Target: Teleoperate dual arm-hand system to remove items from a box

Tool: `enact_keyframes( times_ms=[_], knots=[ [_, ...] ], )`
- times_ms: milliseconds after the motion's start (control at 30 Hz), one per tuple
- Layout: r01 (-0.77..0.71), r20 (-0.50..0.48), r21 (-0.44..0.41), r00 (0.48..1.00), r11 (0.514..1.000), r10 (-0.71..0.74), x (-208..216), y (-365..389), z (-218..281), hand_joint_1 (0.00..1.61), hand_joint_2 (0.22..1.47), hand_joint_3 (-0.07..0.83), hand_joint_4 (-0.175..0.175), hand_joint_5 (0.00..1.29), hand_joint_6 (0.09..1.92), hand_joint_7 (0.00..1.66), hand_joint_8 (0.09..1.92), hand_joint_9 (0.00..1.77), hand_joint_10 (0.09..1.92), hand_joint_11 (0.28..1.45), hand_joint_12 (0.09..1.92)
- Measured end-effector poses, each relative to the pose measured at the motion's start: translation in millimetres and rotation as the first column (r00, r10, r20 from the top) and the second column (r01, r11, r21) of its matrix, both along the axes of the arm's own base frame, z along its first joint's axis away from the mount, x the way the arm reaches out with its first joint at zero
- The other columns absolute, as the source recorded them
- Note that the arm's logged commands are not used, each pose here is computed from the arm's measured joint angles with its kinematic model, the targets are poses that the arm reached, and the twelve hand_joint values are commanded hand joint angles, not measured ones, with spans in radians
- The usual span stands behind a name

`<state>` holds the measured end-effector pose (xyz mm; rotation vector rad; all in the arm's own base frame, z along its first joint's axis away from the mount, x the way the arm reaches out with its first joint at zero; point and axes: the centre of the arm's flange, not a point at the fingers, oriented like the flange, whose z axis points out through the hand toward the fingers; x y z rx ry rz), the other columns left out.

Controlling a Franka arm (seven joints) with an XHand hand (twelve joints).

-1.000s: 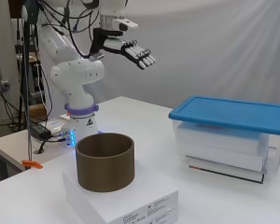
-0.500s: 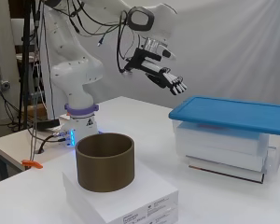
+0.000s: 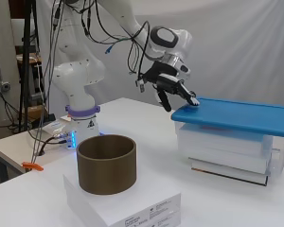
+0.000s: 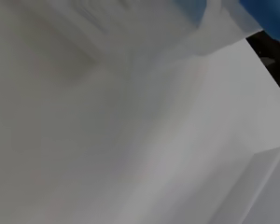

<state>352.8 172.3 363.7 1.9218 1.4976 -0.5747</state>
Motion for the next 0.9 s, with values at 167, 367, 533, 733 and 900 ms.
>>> enact_keyframes(
  times_ms=[167, 367, 533, 733, 900],
  knots=[
    [0.049, 0.067, -0.014, 0.997, 0.999, -0.047, 12.2, 13.2, 9.8, 0.30, 0.99, -0.002, -0.080, 0.09, 0.09, 0.19, 0.09, 0.26, 0.09, 0.39, 0.09],
    [0.114, 0.022, 0.027, 0.993, 0.993, -0.114, 36.8, 6.3, 19.7, 0.27, 1.00, 0.001, -0.110, 0.09, 0.09, 0.21, 0.09, 0.27, 0.09, 0.39, 0.09],
    [0.078, -0.051, 0.045, 0.996, 0.996, -0.076, 32.9, -5.1, -5.0, 0.34, 1.04, 0.006, -0.103, 0.18, 0.09, 0.24, 0.09, 0.32, 0.09, 0.41, 0.09],
    [-0.216, -0.009, 0.411, 0.970, 0.886, 0.241, 51.9, -31.5, 10.4, 1.11, 1.17, 0.006, -0.120, 0.61, 1.22, 0.75, 0.69, 0.82, 0.71, 0.63, 0.09],
    [-0.456, 0.114, 0.592, 0.864, 0.665, 0.491, 55.1, -82.5, 12.4, 0.95, 1.29, 0.001, 0.028, 0.64, 1.50, 0.82, 0.24, 0.92, 0.09, 0.62, 0.09]
  ],
)
